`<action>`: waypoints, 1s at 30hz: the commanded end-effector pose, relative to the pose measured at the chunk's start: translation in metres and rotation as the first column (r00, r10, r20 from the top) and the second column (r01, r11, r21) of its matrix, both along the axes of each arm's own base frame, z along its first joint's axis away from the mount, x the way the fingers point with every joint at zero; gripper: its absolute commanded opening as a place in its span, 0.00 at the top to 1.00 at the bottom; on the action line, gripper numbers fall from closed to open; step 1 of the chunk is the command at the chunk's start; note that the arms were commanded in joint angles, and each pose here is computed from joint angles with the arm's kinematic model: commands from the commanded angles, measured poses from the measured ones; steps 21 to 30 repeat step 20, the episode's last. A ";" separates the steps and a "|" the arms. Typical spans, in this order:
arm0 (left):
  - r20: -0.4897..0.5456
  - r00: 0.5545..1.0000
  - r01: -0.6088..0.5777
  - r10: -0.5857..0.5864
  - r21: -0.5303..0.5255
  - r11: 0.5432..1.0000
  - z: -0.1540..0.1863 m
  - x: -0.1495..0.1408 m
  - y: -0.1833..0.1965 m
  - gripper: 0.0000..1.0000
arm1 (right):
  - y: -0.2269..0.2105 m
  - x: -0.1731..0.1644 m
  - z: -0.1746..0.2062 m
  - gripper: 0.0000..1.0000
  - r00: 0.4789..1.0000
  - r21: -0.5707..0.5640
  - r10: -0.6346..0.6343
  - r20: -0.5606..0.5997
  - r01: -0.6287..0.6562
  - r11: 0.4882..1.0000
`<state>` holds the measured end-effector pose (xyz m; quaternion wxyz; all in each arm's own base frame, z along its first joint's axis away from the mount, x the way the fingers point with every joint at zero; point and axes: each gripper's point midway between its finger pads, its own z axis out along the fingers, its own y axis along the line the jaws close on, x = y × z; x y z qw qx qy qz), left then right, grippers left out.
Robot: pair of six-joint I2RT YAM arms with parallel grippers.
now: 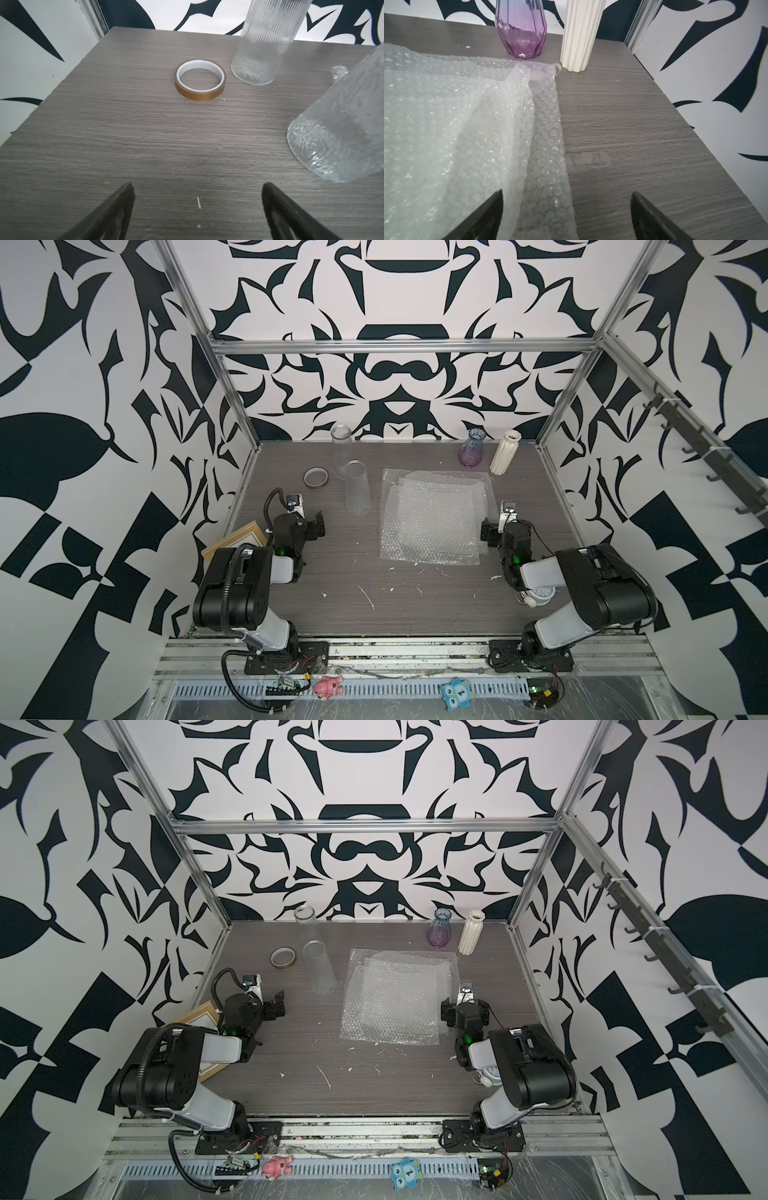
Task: Unwrap the vase from the bubble wrap
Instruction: Reset both arms
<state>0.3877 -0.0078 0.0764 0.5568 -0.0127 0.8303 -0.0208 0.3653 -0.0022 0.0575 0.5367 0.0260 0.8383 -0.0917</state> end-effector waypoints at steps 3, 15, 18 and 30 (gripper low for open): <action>0.047 0.999 0.007 -0.007 -0.001 1.000 0.011 0.004 -0.001 0.01 | -0.002 0.020 0.023 0.06 0.998 0.015 -0.015 0.059 0.014 1.000; 0.034 0.998 0.055 -0.055 0.005 0.998 0.010 0.007 -0.009 0.01 | -0.004 0.018 0.024 0.01 0.998 0.010 -0.018 0.065 0.017 1.000; 0.022 0.998 0.063 -0.063 0.014 0.998 0.008 0.009 -0.011 0.01 | -0.004 0.019 0.024 0.01 0.998 0.010 -0.018 0.066 0.017 1.000; 0.022 0.998 0.064 -0.064 0.016 0.998 0.008 0.009 -0.012 0.01 | -0.004 0.019 0.025 0.01 0.998 0.011 -0.018 0.067 0.017 1.000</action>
